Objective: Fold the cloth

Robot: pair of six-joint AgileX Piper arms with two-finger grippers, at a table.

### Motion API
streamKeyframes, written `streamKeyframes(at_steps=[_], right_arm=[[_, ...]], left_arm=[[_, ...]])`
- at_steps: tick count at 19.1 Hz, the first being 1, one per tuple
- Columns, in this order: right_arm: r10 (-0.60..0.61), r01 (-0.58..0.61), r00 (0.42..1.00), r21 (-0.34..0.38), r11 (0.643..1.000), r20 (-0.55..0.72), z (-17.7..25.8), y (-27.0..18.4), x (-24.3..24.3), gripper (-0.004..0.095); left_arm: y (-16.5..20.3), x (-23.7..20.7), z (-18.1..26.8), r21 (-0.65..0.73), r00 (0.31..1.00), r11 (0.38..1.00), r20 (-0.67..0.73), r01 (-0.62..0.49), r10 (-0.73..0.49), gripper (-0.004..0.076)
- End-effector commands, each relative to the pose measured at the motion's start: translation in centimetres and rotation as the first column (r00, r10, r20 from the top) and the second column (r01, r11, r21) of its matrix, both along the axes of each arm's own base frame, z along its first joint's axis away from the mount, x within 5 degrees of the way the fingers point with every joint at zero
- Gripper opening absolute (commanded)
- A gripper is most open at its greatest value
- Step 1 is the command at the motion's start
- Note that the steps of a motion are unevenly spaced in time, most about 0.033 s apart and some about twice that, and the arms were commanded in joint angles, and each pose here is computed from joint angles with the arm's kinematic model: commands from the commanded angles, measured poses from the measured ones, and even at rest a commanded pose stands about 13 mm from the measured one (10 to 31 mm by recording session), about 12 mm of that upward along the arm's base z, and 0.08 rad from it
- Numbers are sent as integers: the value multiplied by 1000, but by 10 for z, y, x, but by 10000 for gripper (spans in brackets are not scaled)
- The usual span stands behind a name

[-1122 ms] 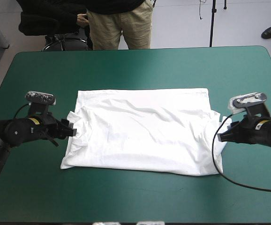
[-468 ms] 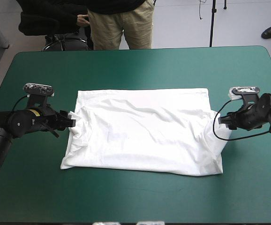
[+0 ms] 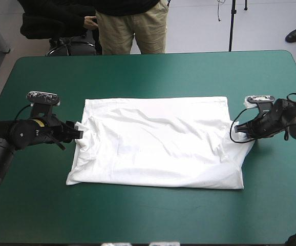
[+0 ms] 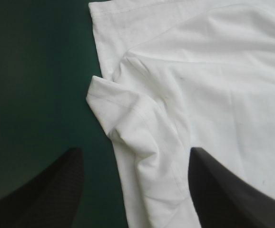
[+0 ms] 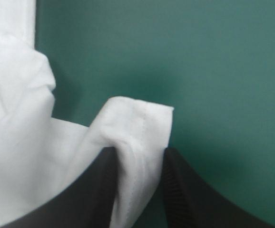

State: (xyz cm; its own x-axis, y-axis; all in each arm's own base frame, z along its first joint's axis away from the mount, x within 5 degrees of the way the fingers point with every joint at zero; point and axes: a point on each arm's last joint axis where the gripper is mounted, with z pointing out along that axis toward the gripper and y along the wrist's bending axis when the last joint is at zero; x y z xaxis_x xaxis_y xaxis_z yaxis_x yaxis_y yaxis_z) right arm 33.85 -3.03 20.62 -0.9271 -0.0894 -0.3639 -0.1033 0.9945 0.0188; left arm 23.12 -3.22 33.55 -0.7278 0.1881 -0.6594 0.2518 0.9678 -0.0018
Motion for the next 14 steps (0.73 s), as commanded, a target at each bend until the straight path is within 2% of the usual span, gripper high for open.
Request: streamKeyframes(at_steps=[1, 4, 8, 10, 14], right_arm=[[19, -18, 998, -6, 1000, 56, 10, -1, 5, -24], [18, -17, 997, -7, 1000, 77, 18, -1, 2, -9], [30, -31, 994, 8, 1000, 106, 52, 4, -18, -9], [80, -85, 987, 25, 996, 139, 76, 16, -33, -9], [222, -232, 961, 42, 972, 162, 87, 60, -42, -9]], left_arm=[[-1, 1, 17, -22, 996, 1000, 88, -9, 11, 464], [-1, 0, 16, -22, 997, 1000, 79, -10, 11, 464], [0, -1, 15, -8, 998, 1000, 67, -6, 7, 465], [0, -1, 15, -4, 998, 1000, 67, -6, 6, 464], [0, -1, 15, -4, 998, 1000, 67, -6, 6, 464]])
